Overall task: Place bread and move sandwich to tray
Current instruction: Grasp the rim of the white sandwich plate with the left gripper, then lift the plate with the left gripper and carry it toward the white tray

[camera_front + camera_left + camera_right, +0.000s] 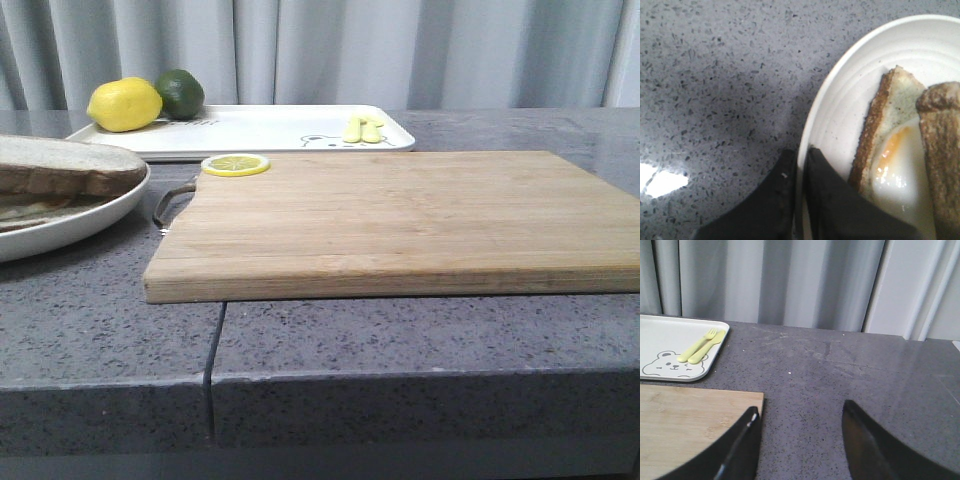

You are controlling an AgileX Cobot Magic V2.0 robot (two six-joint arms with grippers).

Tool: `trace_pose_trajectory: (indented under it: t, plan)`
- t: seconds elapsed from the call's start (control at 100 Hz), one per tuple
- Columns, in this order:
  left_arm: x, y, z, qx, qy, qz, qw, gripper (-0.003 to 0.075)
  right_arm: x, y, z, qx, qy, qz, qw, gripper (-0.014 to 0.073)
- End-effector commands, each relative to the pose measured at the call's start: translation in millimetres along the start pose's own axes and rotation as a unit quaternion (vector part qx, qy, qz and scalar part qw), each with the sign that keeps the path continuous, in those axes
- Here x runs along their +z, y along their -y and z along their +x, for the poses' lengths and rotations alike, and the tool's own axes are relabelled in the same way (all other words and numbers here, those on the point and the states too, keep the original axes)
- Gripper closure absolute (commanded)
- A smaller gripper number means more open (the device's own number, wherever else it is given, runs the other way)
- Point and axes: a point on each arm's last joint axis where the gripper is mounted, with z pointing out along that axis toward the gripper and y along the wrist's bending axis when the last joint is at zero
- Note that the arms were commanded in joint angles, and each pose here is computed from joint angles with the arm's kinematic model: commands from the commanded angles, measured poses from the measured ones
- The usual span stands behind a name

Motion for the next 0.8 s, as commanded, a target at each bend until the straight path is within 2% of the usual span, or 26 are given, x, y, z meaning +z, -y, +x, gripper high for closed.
trace_pose_trajectory:
  t: [0.0, 0.42, 0.79]
  plan:
    - [-10, 6, -9, -0.004, 0.033, 0.016, 0.999, 0.0739, -3, 1, -15, -0.008, 0.049, 0.003, 0.999, 0.0211]
    - [-29, 14, -9, -0.040, 0.059, 0.059, 0.996, 0.0739, -3, 1, -15, -0.008, 0.049, 0.003, 0.999, 0.0211]
    - [-61, 29, -16, -0.081, 0.103, 0.128, 0.983, 0.0739, -3, 1, -15, -0.008, 0.049, 0.003, 0.999, 0.0211]
